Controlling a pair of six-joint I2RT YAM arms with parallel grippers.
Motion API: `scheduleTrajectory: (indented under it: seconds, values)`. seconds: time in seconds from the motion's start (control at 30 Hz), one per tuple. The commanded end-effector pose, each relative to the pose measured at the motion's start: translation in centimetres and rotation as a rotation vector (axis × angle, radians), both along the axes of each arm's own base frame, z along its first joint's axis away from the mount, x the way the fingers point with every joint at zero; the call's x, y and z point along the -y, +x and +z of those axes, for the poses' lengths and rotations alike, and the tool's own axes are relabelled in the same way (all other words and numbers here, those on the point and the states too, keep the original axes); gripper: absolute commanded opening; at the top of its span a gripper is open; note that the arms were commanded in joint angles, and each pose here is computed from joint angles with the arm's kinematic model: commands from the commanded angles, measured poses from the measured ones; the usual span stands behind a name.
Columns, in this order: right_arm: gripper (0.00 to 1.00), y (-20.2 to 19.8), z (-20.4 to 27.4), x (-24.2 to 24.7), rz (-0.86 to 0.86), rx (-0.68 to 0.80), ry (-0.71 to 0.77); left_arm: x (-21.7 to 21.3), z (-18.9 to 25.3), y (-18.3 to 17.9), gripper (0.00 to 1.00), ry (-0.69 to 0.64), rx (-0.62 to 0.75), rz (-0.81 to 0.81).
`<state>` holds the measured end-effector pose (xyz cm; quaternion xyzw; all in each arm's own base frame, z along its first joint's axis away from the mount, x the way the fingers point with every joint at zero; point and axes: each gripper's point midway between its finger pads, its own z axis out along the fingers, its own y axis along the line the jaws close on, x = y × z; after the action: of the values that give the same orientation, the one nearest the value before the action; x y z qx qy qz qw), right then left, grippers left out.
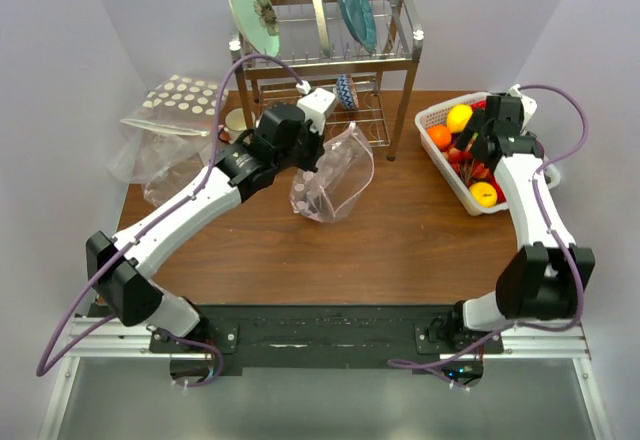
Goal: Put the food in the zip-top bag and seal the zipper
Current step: Pick up the fake fruit from the bin.
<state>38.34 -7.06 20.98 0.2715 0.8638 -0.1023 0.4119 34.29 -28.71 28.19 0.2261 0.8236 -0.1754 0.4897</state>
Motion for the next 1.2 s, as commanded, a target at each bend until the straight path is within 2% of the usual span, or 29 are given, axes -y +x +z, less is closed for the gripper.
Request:
scheduleTrajectory:
  seconds: [0.0,0.1,0.47,0.6,0.67,0.7,0.8,1.03,1.17]
  values:
    - [0.95,3.0,0.3,3.6,-0.118,0.017,-0.081,0.5,2.0,-0.4,0.00,-0.087,0.058,-0.037]
    - [0.96,3.6,0.0,5.7,-0.169,-0.006,-0.107,0.3,2.0,-0.8,0.00,-0.105,0.071,-0.042]
    - [0.92,6.7,-5.0,9.6,-0.256,-0.063,-0.028,1.1,0.1,-2.4,0.00,-0.152,0.035,-0.111]
    - [0.84,7.1,-7.2,10.0,-0.265,-0.098,-0.004,1.0,0.1,-2.5,0.00,-0.152,0.035,-0.115]
    - [0.82,7.2,-7.9,10.0,-0.268,-0.107,-0.001,1.0,-0.1,-2.6,0.00,-0.149,0.034,-0.115]
    - [0.77,7.1,-8.1,9.9,-0.266,-0.110,0.004,0.8,0.2,-2.6,0.00,-0.151,0.040,-0.110]
    - [0.65,6.9,-7.4,9.6,-0.261,-0.094,0.016,0.6,0.1,-2.4,0.00,-0.142,0.046,-0.101]
    - [0.64,5.5,-2.0,8.7,-0.232,0.037,0.019,0.5,0.1,-2.5,0.00,-0.137,0.047,-0.098]
    - [0.64,4.6,0.8,6.6,-0.148,0.105,0.079,0.4,0.0,-2.4,0.00,-0.134,0.049,-0.094]
